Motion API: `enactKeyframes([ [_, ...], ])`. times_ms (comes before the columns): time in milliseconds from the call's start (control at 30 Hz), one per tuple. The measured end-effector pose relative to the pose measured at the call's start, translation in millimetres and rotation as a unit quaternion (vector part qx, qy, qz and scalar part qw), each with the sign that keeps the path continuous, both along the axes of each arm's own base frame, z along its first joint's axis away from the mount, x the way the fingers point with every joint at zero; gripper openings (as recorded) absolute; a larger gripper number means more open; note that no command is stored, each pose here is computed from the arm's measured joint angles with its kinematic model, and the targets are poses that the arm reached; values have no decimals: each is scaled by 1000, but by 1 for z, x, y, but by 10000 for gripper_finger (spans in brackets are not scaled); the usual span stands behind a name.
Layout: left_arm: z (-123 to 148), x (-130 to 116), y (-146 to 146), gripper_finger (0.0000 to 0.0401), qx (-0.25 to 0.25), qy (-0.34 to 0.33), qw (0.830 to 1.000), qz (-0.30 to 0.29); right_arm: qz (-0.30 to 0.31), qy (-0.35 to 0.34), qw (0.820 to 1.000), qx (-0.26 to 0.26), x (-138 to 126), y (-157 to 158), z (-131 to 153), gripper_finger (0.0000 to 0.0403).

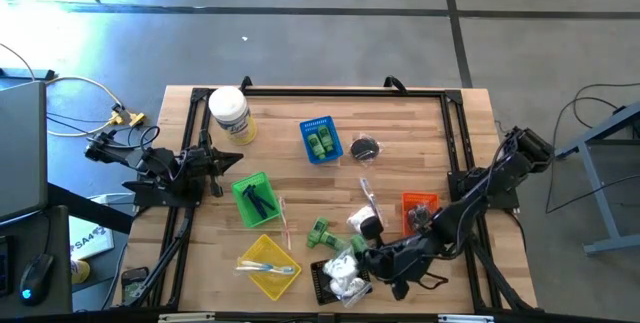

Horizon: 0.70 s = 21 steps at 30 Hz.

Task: Pick & Place Travel size toiletries
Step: Put the cotton pack into the black bin

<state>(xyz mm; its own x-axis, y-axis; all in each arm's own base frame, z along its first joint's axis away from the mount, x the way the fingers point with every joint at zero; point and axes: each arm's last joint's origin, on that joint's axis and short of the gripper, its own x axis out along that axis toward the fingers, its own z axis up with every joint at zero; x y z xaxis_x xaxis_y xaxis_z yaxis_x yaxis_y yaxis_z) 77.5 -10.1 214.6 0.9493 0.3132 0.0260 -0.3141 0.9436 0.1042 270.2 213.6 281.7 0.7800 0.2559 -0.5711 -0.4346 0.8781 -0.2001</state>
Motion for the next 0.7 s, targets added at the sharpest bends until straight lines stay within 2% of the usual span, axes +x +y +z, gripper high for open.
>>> enactKeyframes([
  [367,-1,0,0,0,1,3,1000,0,26,-15,999,31,16,-8,2,2],
  [567,-1,0,0,0,1,4,1000,0,60,29,996,58,35,-7,-24,2],
  [700,-1,0,0,0,1,4,1000,0,78,51,992,81,39,-2,-33,2],
])
